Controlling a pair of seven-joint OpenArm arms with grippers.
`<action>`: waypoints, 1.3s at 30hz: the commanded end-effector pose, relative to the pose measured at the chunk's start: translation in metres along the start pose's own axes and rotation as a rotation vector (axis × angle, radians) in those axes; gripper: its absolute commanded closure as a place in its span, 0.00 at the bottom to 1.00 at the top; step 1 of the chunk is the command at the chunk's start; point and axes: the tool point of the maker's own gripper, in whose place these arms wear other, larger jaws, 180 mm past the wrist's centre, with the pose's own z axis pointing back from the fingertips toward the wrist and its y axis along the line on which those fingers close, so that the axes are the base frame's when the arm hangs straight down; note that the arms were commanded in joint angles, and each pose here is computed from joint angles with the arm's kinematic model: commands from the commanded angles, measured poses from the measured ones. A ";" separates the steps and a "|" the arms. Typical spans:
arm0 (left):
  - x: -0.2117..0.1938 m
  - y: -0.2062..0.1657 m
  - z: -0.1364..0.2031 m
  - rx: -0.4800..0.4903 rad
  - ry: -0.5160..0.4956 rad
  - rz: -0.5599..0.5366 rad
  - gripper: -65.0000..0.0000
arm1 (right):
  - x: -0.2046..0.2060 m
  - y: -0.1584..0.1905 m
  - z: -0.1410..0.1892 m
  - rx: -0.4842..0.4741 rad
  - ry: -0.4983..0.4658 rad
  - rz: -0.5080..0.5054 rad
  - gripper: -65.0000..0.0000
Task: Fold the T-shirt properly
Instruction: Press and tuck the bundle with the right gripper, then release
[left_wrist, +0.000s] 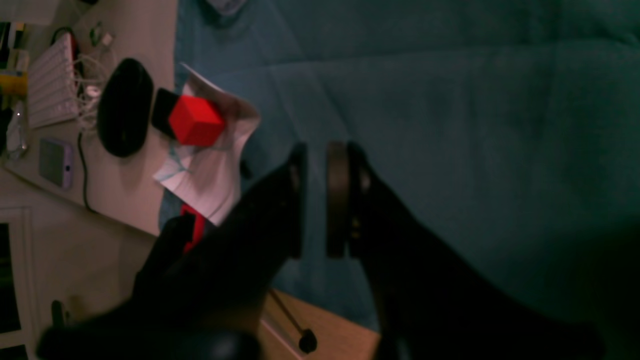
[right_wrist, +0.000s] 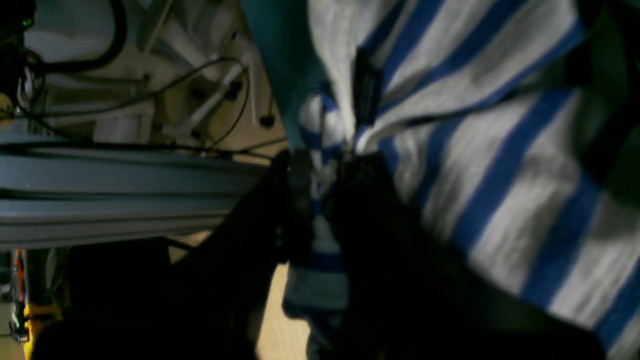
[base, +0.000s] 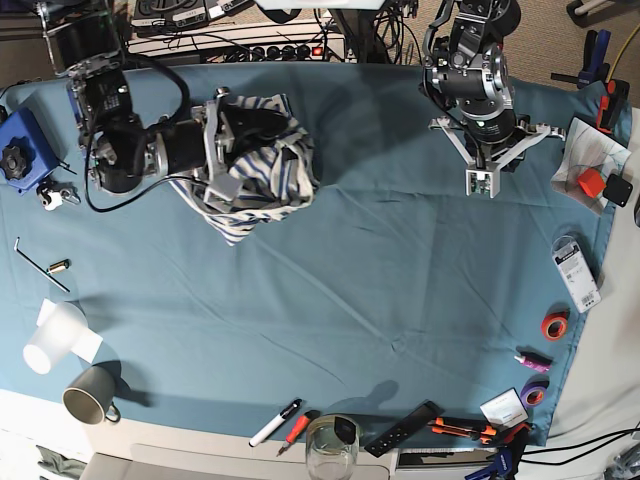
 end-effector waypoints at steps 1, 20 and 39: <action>0.009 0.007 0.002 0.026 -0.037 0.007 0.87 | 0.016 0.006 0.006 0.012 -0.043 0.038 1.00; 0.009 0.007 0.002 0.025 -0.039 0.007 0.87 | 0.014 -0.005 0.013 -0.207 0.107 0.249 0.81; 0.010 0.006 0.002 0.025 -0.046 0.007 0.87 | 0.018 -0.006 0.017 -0.272 0.135 0.319 0.67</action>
